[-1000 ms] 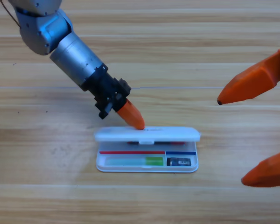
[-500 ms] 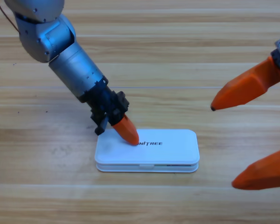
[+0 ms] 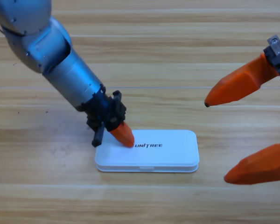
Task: Clean up eraser and pencils
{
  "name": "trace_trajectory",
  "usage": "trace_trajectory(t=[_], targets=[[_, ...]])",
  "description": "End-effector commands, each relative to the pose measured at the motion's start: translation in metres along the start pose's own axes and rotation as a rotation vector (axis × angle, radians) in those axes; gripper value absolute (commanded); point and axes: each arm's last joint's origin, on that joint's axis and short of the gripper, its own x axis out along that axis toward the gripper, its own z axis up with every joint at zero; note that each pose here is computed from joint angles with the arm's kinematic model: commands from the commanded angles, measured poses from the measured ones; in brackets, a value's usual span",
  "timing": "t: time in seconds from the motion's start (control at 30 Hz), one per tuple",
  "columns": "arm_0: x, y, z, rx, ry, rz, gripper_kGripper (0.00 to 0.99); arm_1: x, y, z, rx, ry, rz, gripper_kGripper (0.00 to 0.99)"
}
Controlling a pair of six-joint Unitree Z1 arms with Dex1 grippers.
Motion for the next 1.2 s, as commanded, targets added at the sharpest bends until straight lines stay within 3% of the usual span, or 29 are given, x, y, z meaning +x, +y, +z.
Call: trace_trajectory(t=[0.03, 0.2, 0.47, 0.7, 0.83, 1.13, 1.17, 1.2], targets=[[0.03, -0.02, -0.017, -0.03, 0.128, -0.012, 0.0, 0.016, -0.004, -0.008, 0.034, 0.039, 0.03, 0.98], [-0.048, -0.045, 0.024, 0.025, 0.076, 0.133, 0.0, 0.016, -0.004, -0.008, 0.032, 0.039, 0.031, 0.98], [-0.172, -0.141, 0.07, 0.162, -0.12, 0.203, 0.0, 0.016, -0.004, -0.007, 0.037, 0.039, 0.027, 0.983], [-0.191, -0.184, 0.079, 0.205, -0.177, 0.108, 0.0, 0.017, -0.004, -0.008, 0.039, 0.043, 0.025, 0.985], [-0.19, -0.19, 0.079, 0.201, -0.192, 0.044, 0.0, 0.017, -0.004, -0.008, 0.038, 0.041, 0.026, 0.986], [-0.179, -0.187, 0.077, 0.175, -0.158, 0.016, 0.0, 0.017, -0.004, -0.008, 0.041, 0.044, 0.026, 0.988], [-0.178, -0.187, 0.076, 0.173, -0.153, 0.018, 0.1, 0.017, -0.004, -0.008, 0.041, 0.044, 0.026, 0.988], [-0.178, -0.187, 0.076, 0.168, -0.149, 0.016, 0.499, 0.017, -0.004, -0.008, 0.041, 0.044, 0.026, 0.988]])
